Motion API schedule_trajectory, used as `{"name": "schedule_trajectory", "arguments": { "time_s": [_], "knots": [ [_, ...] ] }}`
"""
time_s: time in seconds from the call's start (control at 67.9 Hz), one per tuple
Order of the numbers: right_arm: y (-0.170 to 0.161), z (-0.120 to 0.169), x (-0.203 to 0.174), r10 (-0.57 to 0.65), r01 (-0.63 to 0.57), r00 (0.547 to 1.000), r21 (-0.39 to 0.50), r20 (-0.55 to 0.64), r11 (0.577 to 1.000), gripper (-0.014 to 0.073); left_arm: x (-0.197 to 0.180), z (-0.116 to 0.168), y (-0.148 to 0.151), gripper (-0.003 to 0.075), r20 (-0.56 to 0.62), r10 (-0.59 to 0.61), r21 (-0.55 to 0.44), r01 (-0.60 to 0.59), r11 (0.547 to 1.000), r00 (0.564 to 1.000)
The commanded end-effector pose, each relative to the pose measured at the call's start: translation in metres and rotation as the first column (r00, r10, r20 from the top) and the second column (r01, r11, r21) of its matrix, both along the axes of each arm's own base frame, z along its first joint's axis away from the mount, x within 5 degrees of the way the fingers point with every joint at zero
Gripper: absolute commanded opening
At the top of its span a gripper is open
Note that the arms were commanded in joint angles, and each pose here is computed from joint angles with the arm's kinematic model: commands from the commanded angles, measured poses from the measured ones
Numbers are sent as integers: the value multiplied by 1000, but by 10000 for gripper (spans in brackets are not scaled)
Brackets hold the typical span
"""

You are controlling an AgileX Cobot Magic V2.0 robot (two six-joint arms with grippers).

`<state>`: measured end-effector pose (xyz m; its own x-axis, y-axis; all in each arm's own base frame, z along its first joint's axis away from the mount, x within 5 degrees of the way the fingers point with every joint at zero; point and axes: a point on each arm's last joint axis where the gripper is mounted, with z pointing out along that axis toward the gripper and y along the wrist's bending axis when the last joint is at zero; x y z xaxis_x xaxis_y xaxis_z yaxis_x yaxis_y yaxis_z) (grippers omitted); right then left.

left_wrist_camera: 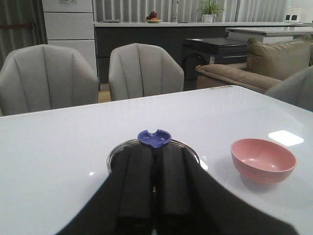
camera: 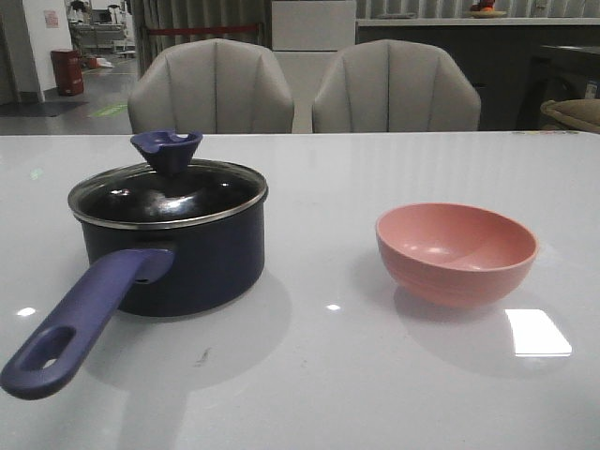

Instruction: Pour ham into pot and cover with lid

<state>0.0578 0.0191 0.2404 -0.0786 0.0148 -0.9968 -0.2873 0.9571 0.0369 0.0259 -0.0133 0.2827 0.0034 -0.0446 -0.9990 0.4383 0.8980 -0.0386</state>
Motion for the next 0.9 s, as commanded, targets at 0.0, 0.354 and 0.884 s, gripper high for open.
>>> {"name": "schedule_trajectory", "arguments": {
  "time_s": [0.0, 0.354, 0.884],
  "knots": [
    [-2, 16, 1, -20, 17, 995, 24, 96, 1000, 161, 1, 3, 1, 133, 97, 20, -19, -18, 1000, 995],
    [-2, 16, 1, -20, 17, 995, 24, 96, 1000, 161, 28, -68, 8, 133, 126, 354, -33, -353, 935, 927],
    [-2, 16, 1, -20, 17, 995, 24, 96, 1000, 161, 29, -72, 12, 133, 117, 425, -28, -425, 905, 898]
  ]
}}
